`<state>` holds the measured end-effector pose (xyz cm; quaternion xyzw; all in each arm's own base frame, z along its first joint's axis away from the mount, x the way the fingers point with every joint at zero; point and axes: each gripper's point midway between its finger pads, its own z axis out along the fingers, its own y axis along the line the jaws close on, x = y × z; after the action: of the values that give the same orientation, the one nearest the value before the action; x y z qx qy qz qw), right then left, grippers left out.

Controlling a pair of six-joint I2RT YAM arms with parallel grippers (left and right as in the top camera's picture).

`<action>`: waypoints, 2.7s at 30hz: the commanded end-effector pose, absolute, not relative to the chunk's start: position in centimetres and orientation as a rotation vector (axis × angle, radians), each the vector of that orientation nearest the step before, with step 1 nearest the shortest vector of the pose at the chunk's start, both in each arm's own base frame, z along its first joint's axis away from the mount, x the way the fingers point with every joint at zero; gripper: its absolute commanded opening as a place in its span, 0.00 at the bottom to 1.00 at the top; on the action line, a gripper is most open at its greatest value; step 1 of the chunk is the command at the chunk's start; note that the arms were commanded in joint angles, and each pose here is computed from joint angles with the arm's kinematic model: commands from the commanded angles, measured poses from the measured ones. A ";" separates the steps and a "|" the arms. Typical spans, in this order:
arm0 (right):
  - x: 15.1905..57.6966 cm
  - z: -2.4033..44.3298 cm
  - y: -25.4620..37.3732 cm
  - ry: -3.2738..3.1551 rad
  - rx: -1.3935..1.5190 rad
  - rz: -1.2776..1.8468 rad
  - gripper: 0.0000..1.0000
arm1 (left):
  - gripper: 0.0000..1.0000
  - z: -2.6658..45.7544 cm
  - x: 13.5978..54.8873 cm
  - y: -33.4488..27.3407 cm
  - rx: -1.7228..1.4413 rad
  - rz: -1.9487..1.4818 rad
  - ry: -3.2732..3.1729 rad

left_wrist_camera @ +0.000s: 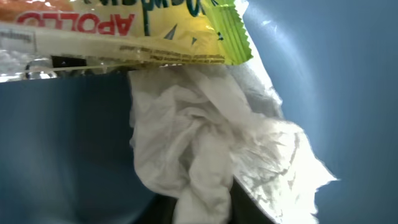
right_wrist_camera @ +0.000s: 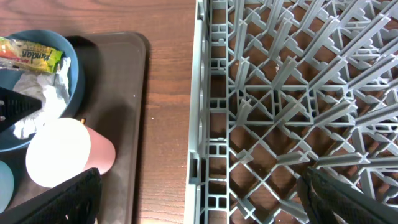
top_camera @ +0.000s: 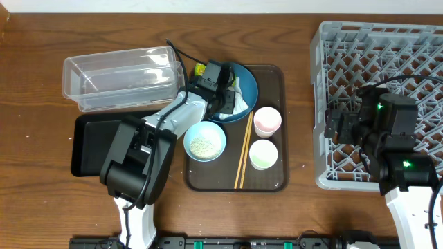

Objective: Sort waste into correct bins and load items into the dishwasher rack
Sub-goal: 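Carry the tissue with the left gripper and drop it into the clear bin, then grasp the yellow snack wrapper on the teal plate with the left gripper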

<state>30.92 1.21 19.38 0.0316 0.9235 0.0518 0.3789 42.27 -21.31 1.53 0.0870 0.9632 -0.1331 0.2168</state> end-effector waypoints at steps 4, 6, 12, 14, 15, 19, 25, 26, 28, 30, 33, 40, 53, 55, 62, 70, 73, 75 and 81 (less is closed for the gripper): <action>31.2 20.5 1.8 2.333 0.043 0.142 0.99 | 0.12 6.1 42.2 -21.3 0.246 -0.393 2.609; 31.2 20.5 1.8 2.333 0.043 0.142 0.99 | 0.12 8.3 42.0 -20.6 0.233 -0.397 2.586; 31.2 20.5 1.8 2.333 0.043 0.142 0.99 | 0.12 15.0 41.9 -15.9 0.116 -0.289 2.484; 31.2 20.5 1.8 2.332 0.043 0.142 0.99 | 0.12 16.7 42.3 -14.1 0.068 -0.236 2.441; 31.2 20.5 1.8 2.332 0.044 0.141 0.99 | 0.12 17.6 42.5 -13.0 0.038 -0.210 2.418; 31.2 20.5 1.8 2.331 0.044 0.141 0.99 | 0.12 19.5 43.1 -10.2 -0.023 -0.186 2.365; 31.2 20.5 1.8 2.332 0.044 0.141 0.99 | 0.12 19.8 44.8 -4.5 -0.171 -0.099 2.318; 31.2 20.5 1.8 2.332 0.044 0.141 0.99 | 0.13 19.9 45.1 -3.2 -0.207 -0.067 2.306; 31.2 20.5 1.8 2.332 0.043 0.142 0.99 | 0.15 19.8 45.7 -1.0 -0.264 -0.019 2.285; 31.3 20.5 1.8 2.331 0.043 0.142 0.99 | 0.16 19.6 46.2 0.5 -0.302 -0.003 2.271; 31.3 20.6 1.8 2.328 0.043 0.142 0.99 | 0.30 18.9 46.8 2.2 -0.342 0.016 2.263; 31.3 20.6 1.8 2.328 0.043 0.142 0.99 | 0.68 18.0 48.2 2.6 -0.349 0.006 2.243; 31.3 20.6 1.8 2.326 0.043 0.142 0.99 | 0.68 15.5 44.5 -13.1 0.422 -0.224 2.360; 31.3 20.6 1.8 2.327 0.043 0.142 0.99 | 0.69 14.5 43.7 -15.0 0.585 -0.202 2.353; 31.3 20.6 1.8 2.328 0.044 0.142 0.99 | 0.77 9.0 42.3 -19.2 0.865 -0.191 2.390; 31.3 20.6 1.8 2.328 0.044 0.142 0.99 | 0.80 2.7 42.4 -19.9 0.945 -0.185 2.465; 31.3 20.6 1.8 2.328 0.043 0.142 0.99 | 0.80 1.0 42.2 -19.8 0.955 -0.185 2.497; 31.3 20.6 1.8 2.328 0.043 0.142 0.99 | 0.80 0.4 42.1 -19.8 0.958 -0.185 2.509; 31.3 20.6 1.8 2.328 0.043 0.142 0.99 | 0.40 0.3 42.1 -19.6 0.955 -0.175 2.512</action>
<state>30.98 1.25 19.45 0.0310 0.9227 0.0531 0.3805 42.25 -19.90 0.90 0.3383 0.9099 -0.0704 0.2293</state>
